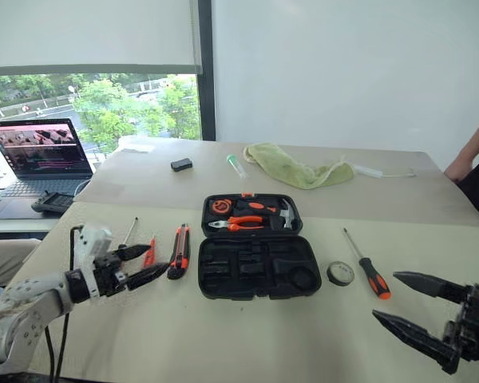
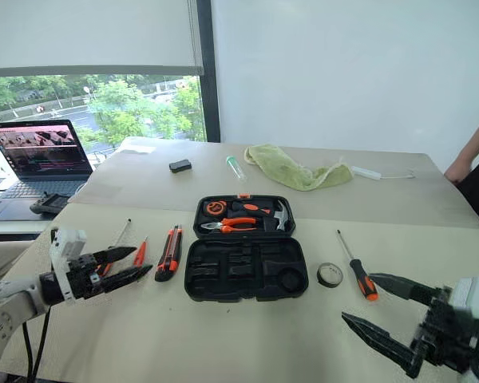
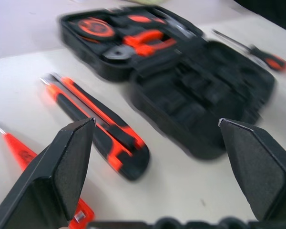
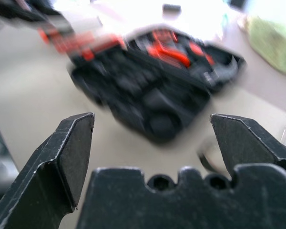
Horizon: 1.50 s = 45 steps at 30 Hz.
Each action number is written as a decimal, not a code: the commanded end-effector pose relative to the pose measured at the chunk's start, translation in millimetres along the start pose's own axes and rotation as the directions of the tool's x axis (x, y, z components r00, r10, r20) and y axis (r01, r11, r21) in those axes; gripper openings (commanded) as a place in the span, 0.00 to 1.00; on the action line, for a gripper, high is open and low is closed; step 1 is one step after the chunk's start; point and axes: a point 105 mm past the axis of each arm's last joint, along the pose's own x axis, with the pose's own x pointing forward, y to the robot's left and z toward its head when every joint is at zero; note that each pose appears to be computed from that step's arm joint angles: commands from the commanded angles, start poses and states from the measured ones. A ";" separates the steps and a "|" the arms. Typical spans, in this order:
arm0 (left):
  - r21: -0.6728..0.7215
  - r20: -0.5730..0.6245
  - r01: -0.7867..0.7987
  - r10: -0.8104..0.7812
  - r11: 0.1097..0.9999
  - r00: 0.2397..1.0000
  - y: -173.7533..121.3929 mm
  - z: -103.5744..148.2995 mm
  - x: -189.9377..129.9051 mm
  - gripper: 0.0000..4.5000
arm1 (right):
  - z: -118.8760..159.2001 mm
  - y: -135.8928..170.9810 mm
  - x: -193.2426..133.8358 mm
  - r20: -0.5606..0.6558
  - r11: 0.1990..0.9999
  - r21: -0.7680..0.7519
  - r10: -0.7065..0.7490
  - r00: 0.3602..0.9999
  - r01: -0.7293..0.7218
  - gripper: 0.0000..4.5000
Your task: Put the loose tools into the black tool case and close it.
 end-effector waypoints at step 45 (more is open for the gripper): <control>-0.265 -0.397 -0.421 0.300 0.867 0.867 101.7 40.4 21.5 0.10 | 8.3 30.6 47.6 0.079 0.961 -0.120 0.261 0.962 -0.251 1.00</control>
